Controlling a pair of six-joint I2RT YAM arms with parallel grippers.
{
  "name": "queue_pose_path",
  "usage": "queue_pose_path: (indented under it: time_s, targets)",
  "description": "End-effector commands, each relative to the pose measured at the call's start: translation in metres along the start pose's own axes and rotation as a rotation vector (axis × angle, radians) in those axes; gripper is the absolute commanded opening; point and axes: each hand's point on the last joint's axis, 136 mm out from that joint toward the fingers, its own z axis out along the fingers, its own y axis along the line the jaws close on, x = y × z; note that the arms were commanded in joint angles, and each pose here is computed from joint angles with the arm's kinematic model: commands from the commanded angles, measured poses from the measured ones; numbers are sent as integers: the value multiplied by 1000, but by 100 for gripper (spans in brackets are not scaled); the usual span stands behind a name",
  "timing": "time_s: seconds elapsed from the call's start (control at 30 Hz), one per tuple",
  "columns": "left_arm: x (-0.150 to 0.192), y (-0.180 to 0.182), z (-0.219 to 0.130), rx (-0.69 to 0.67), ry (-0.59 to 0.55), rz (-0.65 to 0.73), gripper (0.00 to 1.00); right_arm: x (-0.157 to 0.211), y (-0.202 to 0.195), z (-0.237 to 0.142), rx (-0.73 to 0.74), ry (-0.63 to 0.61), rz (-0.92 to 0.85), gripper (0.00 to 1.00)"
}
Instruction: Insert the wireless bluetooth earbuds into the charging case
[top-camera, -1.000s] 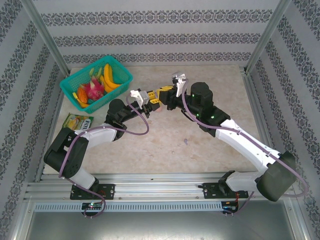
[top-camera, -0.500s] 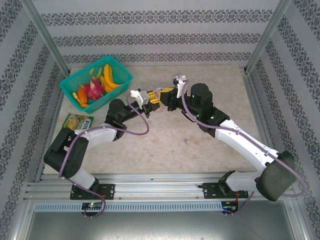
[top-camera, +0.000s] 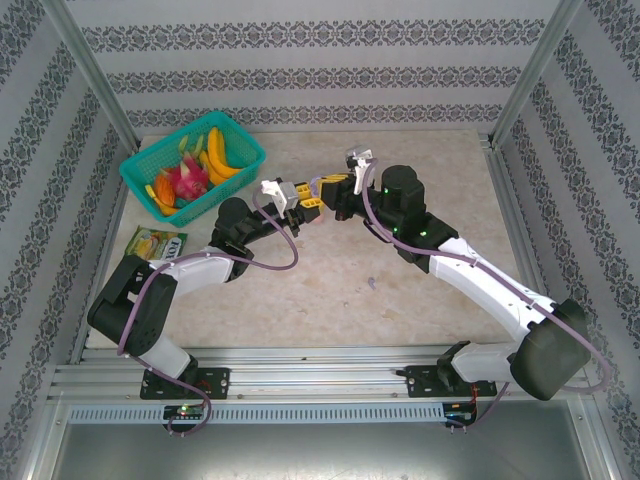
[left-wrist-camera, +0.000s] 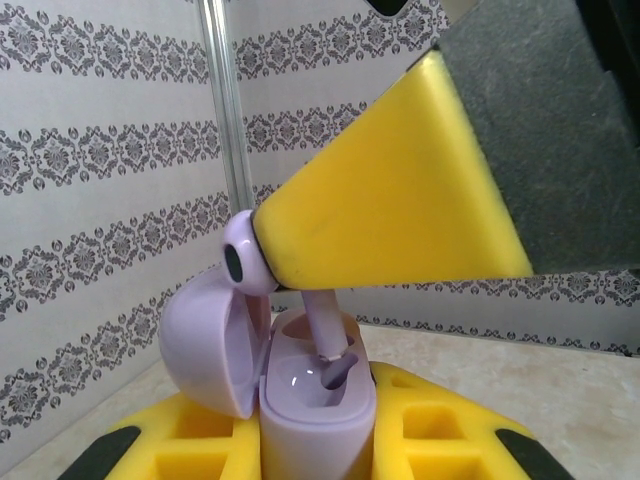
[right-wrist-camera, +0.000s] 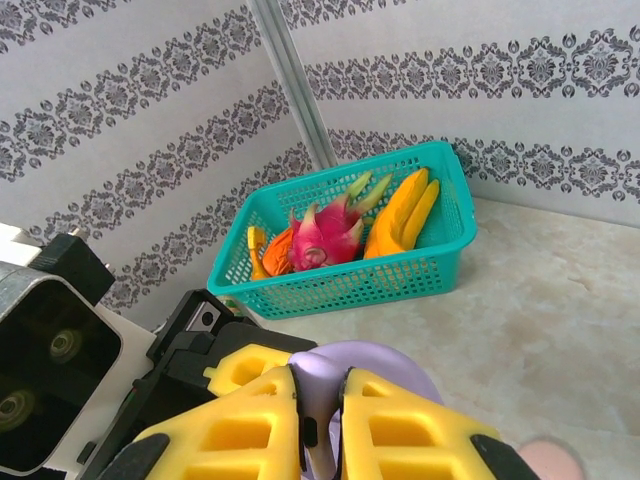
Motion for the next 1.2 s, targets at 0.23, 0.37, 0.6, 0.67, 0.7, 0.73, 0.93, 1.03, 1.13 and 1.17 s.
queue_pose_path:
  time_s: [0.23,0.37,0.6,0.67,0.7,0.73,0.93,1.03,1.13,1.17]
  targets:
    - [-19,-7,8,38,-51,15,0,16,-11,1,35,49,-48,12]
    - [-19,-6,8,37,-51,16,0,19,-11,0,38,56,-60,12]
    - [-18,-5,10,31,-45,8,0,28,-7,-1,6,101,-96,12]
    - [-18,-5,9,29,-46,9,0,30,-8,-2,10,103,-96,12]
    - [-17,-4,9,28,-45,8,0,31,-8,-2,10,106,-95,12]
    - [-18,-4,9,28,-45,8,0,31,-9,-3,14,104,-94,13]
    - [-16,-4,9,24,-39,7,0,22,-14,-15,43,64,-67,31]
    - [-15,-4,9,24,-38,7,0,10,-16,-24,46,26,-45,35]
    - [-14,-4,9,23,-36,6,0,0,-16,-33,43,-3,-22,37]
    - [-13,-5,8,23,-35,6,0,-4,-17,-36,47,-14,-13,38]
